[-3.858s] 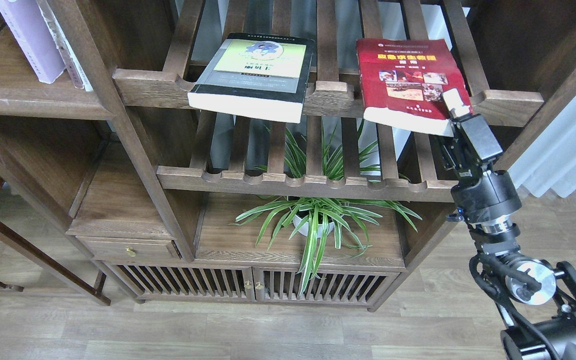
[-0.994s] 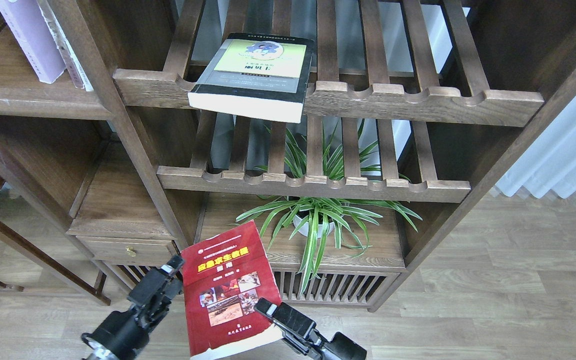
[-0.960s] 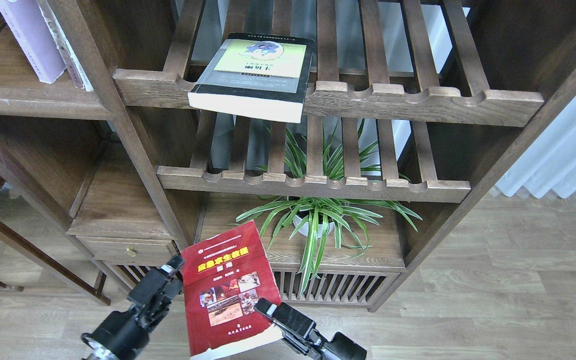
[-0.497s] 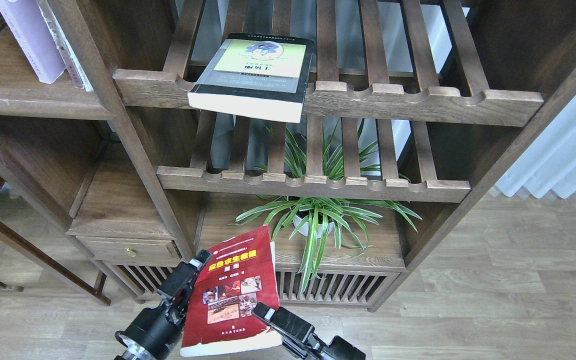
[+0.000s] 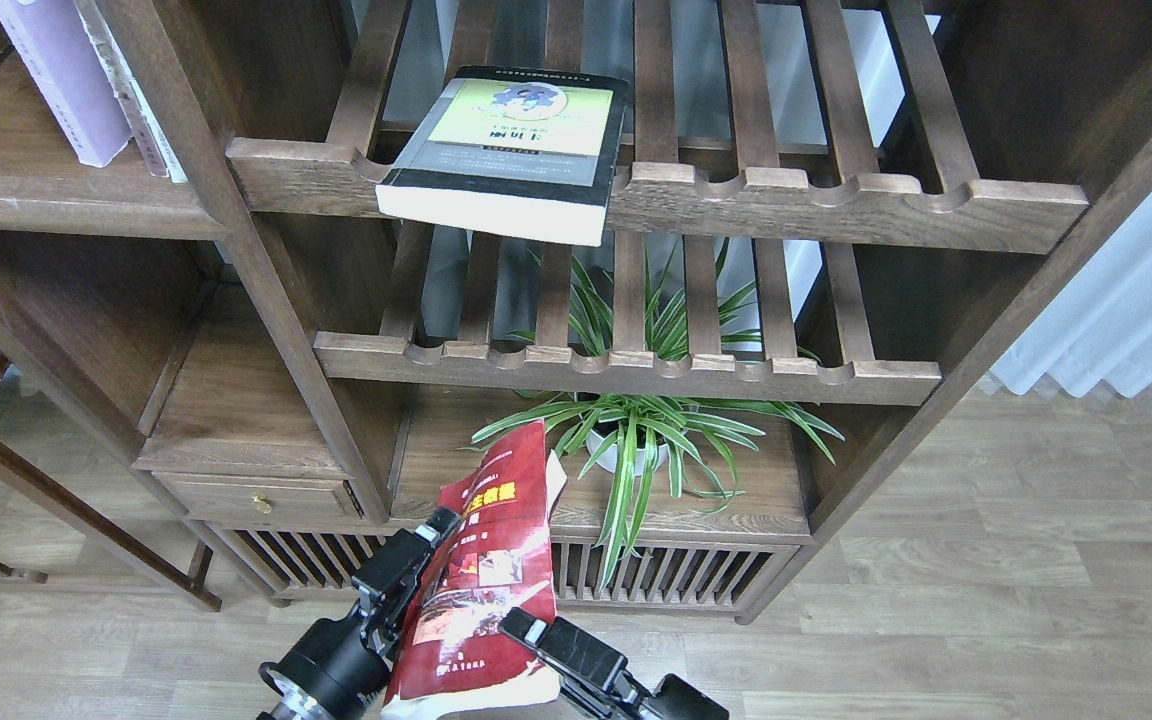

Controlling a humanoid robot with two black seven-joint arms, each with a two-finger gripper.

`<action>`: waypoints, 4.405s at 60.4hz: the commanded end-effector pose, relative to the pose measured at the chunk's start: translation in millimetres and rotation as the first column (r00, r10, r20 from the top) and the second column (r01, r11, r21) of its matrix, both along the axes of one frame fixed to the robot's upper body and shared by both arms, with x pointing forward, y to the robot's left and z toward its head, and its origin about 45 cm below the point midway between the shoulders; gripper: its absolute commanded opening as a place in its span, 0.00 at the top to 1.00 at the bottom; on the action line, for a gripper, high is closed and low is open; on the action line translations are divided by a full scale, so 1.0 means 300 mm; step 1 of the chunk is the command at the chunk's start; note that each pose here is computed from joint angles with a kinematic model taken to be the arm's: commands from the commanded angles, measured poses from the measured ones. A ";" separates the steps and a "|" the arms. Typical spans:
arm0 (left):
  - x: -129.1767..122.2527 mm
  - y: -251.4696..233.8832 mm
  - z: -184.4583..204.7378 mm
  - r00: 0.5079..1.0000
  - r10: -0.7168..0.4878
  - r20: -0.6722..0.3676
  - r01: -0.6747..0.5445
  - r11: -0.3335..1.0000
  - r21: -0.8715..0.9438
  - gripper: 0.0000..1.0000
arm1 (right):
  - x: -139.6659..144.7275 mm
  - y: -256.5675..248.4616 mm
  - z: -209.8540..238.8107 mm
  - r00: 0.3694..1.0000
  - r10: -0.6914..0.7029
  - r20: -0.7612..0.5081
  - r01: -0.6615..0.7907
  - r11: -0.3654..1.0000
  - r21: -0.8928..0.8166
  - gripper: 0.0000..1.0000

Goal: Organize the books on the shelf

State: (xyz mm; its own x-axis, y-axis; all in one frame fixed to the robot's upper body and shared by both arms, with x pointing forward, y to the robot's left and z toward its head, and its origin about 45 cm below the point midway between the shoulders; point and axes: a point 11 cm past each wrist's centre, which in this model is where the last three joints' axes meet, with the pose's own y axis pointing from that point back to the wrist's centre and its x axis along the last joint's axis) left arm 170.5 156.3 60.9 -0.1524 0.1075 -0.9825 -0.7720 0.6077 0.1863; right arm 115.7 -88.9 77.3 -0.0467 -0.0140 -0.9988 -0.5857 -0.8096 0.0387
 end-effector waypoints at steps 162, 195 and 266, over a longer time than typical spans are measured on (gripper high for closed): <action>-0.122 0.184 0.063 0.994 -0.015 -0.105 0.018 0.999 0.031 0.07 | -0.038 0.046 -0.007 0.976 0.215 0.040 -0.213 0.976 -0.047 0.97; -0.107 0.207 0.055 0.995 -0.032 -0.099 0.038 0.997 0.064 0.16 | -0.045 0.033 -0.018 0.976 0.217 0.030 -0.215 0.975 -0.058 0.97; -0.152 0.206 0.086 0.992 -0.058 -0.113 0.064 0.997 0.050 0.06 | -0.057 0.079 -0.001 0.959 0.281 0.044 -0.279 0.959 -0.039 0.97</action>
State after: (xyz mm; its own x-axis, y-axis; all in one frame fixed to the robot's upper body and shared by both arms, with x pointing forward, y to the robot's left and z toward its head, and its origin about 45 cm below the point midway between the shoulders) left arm 125.6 222.8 83.8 -0.2546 0.1854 -0.9491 -0.7099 0.6306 0.3136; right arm 100.5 -65.5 77.5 0.0148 -0.0509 -0.9986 -0.3415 -0.9389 0.0428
